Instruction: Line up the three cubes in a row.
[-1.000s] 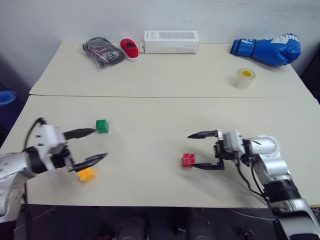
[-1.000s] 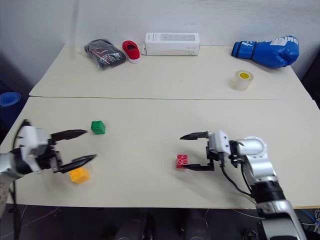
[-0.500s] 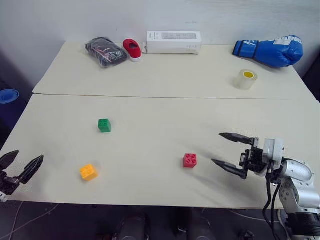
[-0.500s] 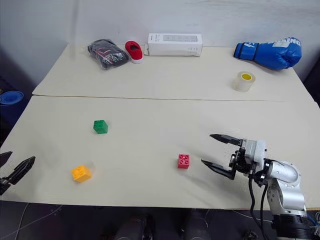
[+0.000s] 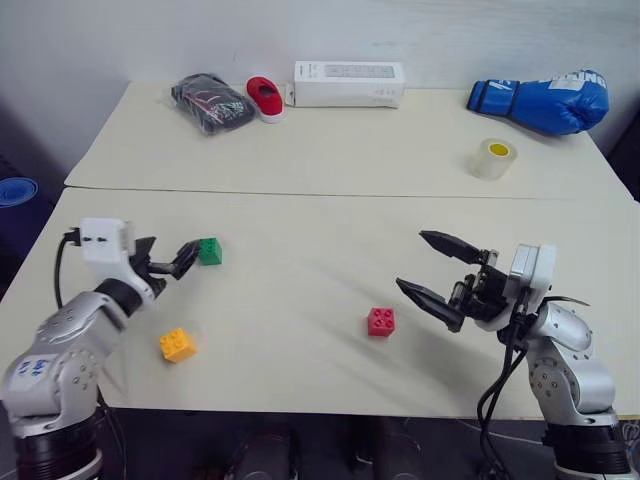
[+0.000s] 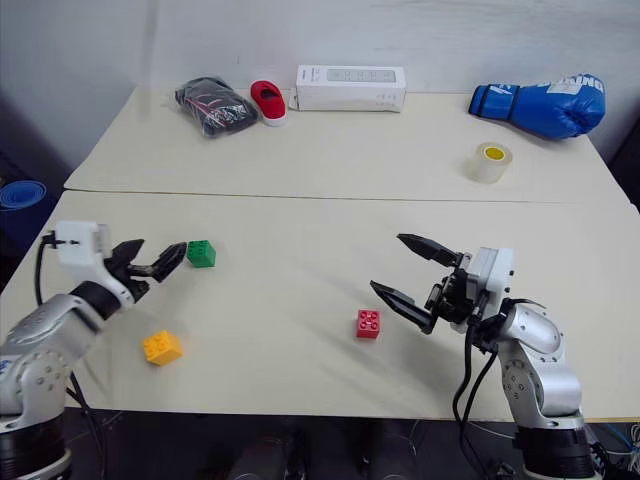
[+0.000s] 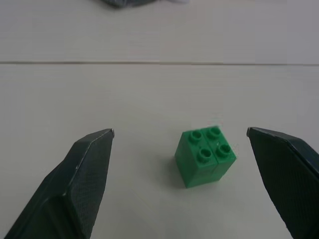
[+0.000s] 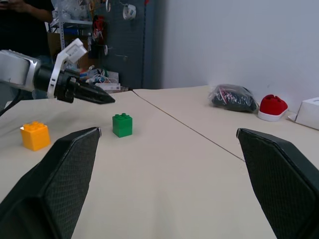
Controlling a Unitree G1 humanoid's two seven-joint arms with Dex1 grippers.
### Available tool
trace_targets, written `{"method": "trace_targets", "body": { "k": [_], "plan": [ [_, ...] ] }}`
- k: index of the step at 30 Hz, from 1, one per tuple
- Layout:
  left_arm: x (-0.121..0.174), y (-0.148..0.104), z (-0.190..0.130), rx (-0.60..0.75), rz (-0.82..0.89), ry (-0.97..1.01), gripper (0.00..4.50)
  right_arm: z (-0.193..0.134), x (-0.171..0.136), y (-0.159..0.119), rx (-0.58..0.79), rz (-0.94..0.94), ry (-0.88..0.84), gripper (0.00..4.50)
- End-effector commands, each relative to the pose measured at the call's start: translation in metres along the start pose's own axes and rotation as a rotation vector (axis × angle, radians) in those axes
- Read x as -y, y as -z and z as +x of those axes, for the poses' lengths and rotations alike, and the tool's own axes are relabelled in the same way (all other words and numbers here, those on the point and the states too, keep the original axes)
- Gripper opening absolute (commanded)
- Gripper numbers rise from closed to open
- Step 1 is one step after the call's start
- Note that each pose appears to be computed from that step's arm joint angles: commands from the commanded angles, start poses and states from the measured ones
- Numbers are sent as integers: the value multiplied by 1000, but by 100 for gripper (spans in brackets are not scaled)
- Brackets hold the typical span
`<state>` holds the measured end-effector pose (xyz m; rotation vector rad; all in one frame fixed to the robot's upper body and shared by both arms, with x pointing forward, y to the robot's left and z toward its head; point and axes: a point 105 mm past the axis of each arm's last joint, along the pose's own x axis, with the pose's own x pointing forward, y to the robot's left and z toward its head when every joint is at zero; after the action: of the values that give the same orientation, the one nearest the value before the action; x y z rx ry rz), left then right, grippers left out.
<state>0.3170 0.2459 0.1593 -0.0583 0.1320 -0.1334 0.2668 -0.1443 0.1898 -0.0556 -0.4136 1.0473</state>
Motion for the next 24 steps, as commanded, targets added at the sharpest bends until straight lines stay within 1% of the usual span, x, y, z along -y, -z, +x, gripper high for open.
{"method": "trace_targets", "body": {
  "k": [1,3,7,10,17,18,19,22,24],
  "plan": [
    [9,-3,11,5,51,-48,450,7,-5,-13,40,-38,-19,447],
    [13,-1,18,2,54,-65,450,8,-6,-14,39,-41,-21,447],
    [26,11,36,-43,54,-51,450,7,-9,-16,43,-45,-17,447],
    [29,20,43,-89,90,-56,393,4,-10,-16,41,-41,-6,450],
    [30,20,48,-81,105,-43,161,-1,-9,-12,32,-40,20,450],
    [31,17,49,-73,112,-34,149,-2,-10,-11,31,-39,21,450],
    [31,16,49,-67,117,-27,150,-2,-10,-11,30,-38,21,450],
    [36,-11,46,45,134,98,150,-4,-10,-10,21,-40,23,450],
    [41,-33,39,117,192,248,150,-8,-9,-10,2,-52,16,450]
  ]
}}
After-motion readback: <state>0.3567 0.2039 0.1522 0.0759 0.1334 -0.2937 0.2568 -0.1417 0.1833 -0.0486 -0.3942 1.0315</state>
